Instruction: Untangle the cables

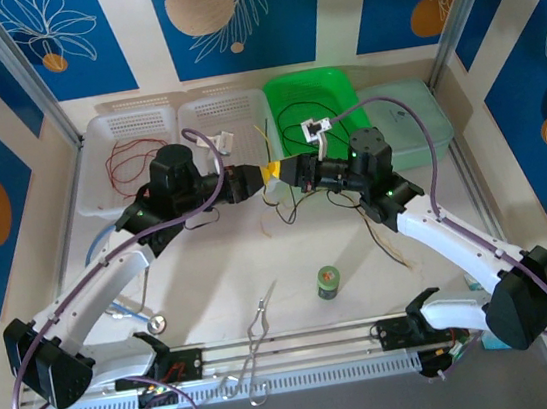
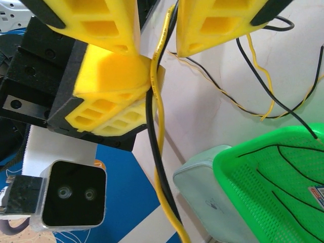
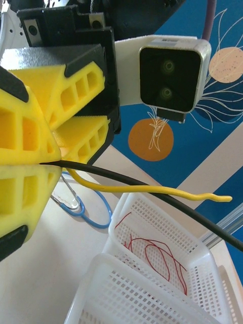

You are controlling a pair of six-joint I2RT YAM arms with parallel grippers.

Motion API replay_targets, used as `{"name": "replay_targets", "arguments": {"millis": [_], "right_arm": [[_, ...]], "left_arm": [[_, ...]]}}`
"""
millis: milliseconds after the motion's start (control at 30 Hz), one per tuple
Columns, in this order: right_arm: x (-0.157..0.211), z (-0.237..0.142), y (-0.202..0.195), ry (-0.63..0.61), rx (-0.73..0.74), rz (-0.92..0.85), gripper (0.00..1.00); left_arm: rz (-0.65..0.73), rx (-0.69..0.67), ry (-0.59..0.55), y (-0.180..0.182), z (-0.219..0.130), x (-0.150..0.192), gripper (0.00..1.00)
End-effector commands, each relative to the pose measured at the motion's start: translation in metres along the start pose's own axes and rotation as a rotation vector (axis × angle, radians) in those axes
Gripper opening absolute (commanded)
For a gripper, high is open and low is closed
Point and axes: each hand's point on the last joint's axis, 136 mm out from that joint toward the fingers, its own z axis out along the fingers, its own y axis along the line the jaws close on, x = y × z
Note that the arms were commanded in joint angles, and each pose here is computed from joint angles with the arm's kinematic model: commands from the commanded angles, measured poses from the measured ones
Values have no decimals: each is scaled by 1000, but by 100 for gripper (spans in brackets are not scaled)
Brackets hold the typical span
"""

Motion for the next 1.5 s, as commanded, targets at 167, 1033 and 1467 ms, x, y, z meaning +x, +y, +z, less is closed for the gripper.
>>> {"name": "replay_targets", "arguments": {"millis": [167,1033,1467], "right_arm": [[-12,-4,12,-43,-89,21,0],[-17,-35,-30,-159,160,28,0],[-18,-51,-55,-126,329,27,0]], "left_arm": [[39,16,-27,-10,-6,-3,15],[72,-186,-153,18,-41,-6,0],[43,-152,-88,22,-27,7,8]]}}
